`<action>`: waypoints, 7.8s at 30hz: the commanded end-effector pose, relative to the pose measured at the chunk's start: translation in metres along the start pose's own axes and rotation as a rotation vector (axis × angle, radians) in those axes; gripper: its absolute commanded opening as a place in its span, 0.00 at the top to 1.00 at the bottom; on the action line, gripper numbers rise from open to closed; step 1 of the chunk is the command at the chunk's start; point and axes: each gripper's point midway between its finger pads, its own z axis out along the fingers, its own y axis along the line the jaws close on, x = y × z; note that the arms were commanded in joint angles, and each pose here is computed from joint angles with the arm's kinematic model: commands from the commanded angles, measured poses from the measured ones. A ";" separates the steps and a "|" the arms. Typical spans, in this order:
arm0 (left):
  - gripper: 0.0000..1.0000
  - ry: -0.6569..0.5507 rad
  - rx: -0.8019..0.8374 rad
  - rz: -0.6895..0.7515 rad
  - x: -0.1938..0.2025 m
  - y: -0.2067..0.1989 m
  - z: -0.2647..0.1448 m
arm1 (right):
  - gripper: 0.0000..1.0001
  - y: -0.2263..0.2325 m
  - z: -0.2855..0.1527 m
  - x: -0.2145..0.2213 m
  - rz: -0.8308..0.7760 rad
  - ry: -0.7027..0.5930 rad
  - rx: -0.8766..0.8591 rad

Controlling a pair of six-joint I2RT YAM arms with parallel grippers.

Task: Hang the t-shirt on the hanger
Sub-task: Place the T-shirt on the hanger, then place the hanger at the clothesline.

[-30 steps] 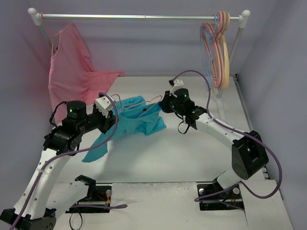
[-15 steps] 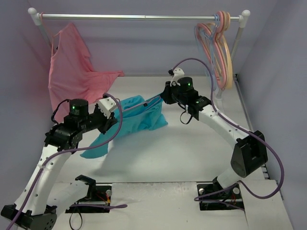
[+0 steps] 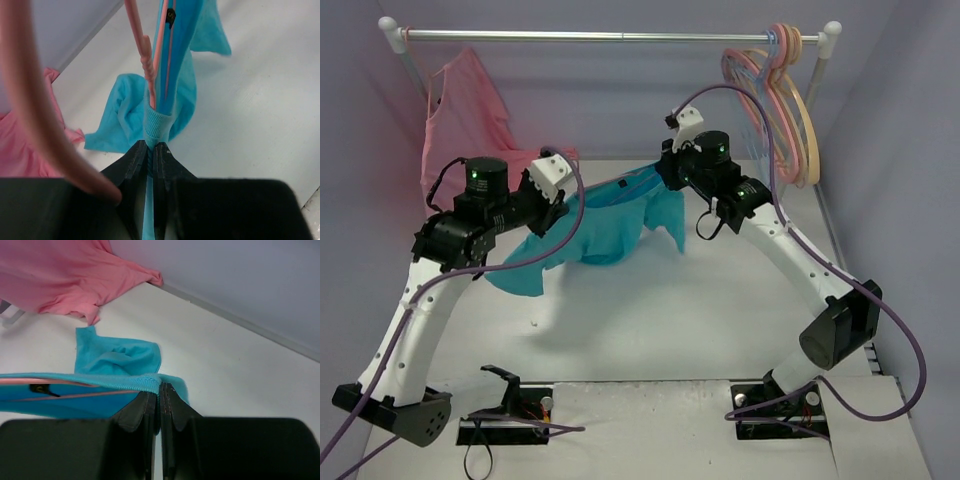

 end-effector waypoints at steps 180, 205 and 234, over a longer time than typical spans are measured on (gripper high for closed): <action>0.32 -0.205 -0.853 -0.426 -0.032 0.117 -0.090 | 1.00 0.025 -0.139 -0.269 -0.689 -0.701 -0.013; 0.31 0.002 -0.787 -0.571 0.033 0.086 -0.069 | 1.00 -0.055 -0.024 -0.186 -0.488 -0.313 0.445; 0.31 0.069 -0.755 -0.595 0.039 0.075 -0.075 | 0.08 -0.014 -0.071 -0.170 -0.275 -0.355 0.294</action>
